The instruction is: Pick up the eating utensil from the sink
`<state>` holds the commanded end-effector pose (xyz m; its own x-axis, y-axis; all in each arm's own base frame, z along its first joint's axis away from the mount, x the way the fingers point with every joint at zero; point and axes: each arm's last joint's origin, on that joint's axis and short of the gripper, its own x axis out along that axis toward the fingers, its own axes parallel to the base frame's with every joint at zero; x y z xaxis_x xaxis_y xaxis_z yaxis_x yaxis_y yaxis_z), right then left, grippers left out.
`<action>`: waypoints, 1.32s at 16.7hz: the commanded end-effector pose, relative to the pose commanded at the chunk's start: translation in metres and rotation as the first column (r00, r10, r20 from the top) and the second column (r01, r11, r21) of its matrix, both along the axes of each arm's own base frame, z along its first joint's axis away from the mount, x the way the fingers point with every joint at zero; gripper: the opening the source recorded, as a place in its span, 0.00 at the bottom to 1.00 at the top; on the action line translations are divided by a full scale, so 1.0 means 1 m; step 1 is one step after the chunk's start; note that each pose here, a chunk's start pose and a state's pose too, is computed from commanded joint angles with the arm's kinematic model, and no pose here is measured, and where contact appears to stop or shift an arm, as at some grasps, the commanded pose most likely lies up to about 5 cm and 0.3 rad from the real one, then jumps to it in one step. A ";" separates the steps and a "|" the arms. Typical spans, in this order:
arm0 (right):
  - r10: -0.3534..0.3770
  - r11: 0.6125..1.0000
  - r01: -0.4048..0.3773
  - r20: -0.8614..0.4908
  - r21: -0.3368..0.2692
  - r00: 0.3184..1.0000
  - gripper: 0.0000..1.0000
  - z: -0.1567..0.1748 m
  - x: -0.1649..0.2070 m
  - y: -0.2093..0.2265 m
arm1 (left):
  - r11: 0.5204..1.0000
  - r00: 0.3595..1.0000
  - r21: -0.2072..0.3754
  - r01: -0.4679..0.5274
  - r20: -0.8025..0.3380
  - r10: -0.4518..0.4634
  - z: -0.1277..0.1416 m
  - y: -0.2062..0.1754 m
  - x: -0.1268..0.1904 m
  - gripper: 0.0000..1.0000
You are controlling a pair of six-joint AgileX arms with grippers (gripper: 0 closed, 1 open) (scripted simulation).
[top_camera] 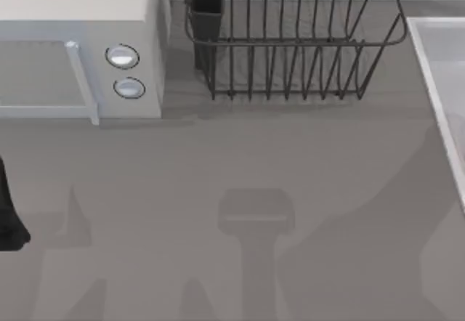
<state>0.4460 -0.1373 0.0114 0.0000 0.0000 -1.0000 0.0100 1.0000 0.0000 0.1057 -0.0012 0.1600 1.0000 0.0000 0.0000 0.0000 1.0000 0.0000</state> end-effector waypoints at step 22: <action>-0.009 1.000 0.008 0.028 0.005 1.000 0.00 0.139 0.009 -0.001 | 1.000 1.000 0.000 0.000 0.000 0.000 0.000 0.000 0.000 1.00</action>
